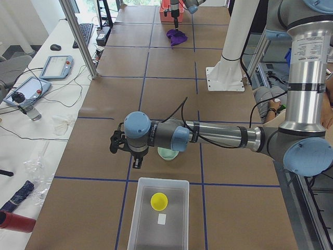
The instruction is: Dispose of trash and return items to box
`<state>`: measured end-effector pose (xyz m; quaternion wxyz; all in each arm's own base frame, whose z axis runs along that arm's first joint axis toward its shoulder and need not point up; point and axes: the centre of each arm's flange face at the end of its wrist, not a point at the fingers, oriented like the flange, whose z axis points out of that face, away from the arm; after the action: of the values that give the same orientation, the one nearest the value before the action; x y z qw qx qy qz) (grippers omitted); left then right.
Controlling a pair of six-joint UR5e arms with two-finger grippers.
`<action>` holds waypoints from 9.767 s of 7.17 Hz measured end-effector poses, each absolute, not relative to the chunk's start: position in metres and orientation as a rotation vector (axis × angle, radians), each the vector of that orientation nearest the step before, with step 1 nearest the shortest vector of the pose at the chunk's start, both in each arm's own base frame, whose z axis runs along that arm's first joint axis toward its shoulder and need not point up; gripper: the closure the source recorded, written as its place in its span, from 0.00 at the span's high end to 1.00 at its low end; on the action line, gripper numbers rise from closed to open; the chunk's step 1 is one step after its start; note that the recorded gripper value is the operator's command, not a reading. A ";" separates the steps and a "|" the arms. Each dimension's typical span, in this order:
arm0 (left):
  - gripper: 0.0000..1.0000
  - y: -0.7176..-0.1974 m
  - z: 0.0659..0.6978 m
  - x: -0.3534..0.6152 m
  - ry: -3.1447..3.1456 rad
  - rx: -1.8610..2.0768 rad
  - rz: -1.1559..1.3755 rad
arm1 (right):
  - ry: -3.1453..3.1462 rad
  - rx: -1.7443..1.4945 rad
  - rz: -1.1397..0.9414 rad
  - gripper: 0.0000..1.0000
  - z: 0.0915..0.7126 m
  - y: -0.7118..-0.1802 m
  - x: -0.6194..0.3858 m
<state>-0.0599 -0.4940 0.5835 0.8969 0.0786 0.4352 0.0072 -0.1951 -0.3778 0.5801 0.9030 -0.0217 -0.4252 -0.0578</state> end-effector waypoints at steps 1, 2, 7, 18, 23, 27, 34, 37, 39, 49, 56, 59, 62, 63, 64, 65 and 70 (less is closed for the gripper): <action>0.59 -0.496 0.572 -0.054 0.907 0.164 0.003 | -0.852 -0.040 -0.117 0.41 0.588 -0.376 -0.197; 0.60 -0.500 0.561 -0.042 0.914 0.155 -0.002 | -0.838 -0.043 -0.117 0.00 0.594 -0.375 -0.200; 0.61 -0.507 0.505 0.064 0.872 0.091 0.007 | -0.875 -0.028 -0.022 0.00 0.563 -0.380 -0.194; 1.00 -0.445 0.584 0.116 0.824 0.263 0.190 | -0.666 0.331 0.084 0.00 0.628 -0.353 0.233; 0.90 -0.424 0.631 0.174 0.805 0.122 0.263 | -0.686 0.259 -0.023 1.00 0.744 -0.359 0.193; 0.01 -0.418 0.652 0.182 0.787 0.084 0.276 | -0.762 0.274 -0.034 1.00 0.719 -0.382 0.167; 0.00 -0.430 0.608 0.090 0.811 0.279 0.257 | -1.018 0.158 0.069 1.00 0.492 -0.424 -0.014; 0.00 -0.428 0.672 -0.078 0.734 0.338 0.212 | -1.033 0.099 0.056 1.00 0.477 -0.417 -0.057; 0.00 -0.405 0.762 -0.144 0.711 0.300 0.240 | -1.027 0.085 0.058 1.00 0.477 -0.416 -0.066; 0.35 -0.414 0.876 -0.180 0.731 0.198 0.102 | -1.029 0.073 0.059 1.00 0.475 -0.416 -0.073; 0.58 -0.495 0.676 -0.148 0.737 0.292 -0.030 | -0.935 0.156 0.090 1.00 0.475 -0.426 -0.065; 1.00 -0.502 0.499 -0.055 0.782 0.261 -0.003 | -0.887 0.202 0.108 1.00 0.472 -0.429 -0.057; 1.00 -0.477 0.507 -0.021 0.795 0.193 0.043 | -0.854 0.192 0.028 1.00 0.489 -0.431 -0.058; 1.00 -0.470 0.511 -0.017 0.807 0.176 0.049 | -0.829 0.193 -0.015 1.00 0.502 -0.436 -0.051; 1.00 -0.470 0.508 -0.011 0.835 0.171 0.062 | -0.804 0.206 -0.065 1.00 0.522 -0.442 -0.032; 1.00 -0.480 0.501 -0.004 0.864 0.175 0.080 | -0.783 0.213 -0.117 1.00 0.541 -0.445 -0.011; 1.00 -0.503 0.520 0.001 0.877 0.164 0.121 | -0.755 0.151 -0.217 1.00 0.584 -0.435 0.019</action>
<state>0.0013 -0.5031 0.5198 0.9004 0.0792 0.4238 0.0587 0.0193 -0.4351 0.5837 0.9210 0.0734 -0.3676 -0.1058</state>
